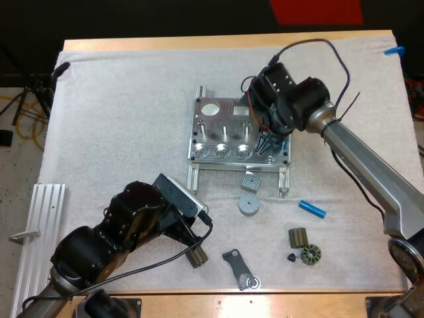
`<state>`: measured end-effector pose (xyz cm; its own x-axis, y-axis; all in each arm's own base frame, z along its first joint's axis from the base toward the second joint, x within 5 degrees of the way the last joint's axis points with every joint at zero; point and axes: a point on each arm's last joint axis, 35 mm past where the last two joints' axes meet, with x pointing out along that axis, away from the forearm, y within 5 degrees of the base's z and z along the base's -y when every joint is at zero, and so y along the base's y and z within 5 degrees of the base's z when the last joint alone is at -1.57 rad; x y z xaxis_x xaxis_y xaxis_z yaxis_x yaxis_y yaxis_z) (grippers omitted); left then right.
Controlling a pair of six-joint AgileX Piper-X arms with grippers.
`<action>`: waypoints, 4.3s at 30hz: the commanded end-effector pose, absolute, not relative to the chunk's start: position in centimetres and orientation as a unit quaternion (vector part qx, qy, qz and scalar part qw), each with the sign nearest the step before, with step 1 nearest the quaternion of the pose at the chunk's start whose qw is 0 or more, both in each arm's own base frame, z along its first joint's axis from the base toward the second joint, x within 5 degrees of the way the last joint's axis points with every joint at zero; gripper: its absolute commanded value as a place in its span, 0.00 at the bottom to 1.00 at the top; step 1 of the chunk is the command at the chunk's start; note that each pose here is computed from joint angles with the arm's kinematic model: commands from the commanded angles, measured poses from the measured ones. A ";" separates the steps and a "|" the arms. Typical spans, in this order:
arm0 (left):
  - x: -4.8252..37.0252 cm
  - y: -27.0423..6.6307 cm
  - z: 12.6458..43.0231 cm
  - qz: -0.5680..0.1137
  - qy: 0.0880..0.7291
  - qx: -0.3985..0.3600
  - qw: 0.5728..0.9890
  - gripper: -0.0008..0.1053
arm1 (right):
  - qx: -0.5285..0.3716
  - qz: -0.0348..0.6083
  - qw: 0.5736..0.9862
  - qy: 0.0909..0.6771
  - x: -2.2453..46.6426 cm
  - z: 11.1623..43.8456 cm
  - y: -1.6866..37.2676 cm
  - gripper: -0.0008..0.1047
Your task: Load cells from right to left
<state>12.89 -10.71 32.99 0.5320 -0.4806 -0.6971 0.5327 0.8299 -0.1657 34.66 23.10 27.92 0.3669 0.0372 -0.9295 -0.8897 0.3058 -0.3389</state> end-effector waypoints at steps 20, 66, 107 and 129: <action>12.9 -10.7 33.0 -0.281 0.384 0.037 0.879 0.48 | -0.508 0.330 0.673 0.426 35.4 26.1 23.2 0.39; 12.9 -10.7 33.0 -0.307 0.363 0.098 0.874 0.48 | -0.342 0.302 0.748 0.482 26.7 37.4 17.8 0.39; 13.5 -12.0 33.7 -0.465 0.219 0.274 0.813 0.48 | -0.234 0.291 0.824 0.427 14.5 46.7 9.8 0.54; 15.9 -14.5 32.8 -0.502 0.185 0.264 0.802 0.48 | -0.224 0.289 0.820 0.441 11.3 44.2 7.6 0.54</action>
<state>15.94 -14.36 32.68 0.4296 -0.6958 -0.5756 0.9019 0.3626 0.2348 11.93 8.09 44.41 0.4730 0.2914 -0.8315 -0.6727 0.7289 -0.1273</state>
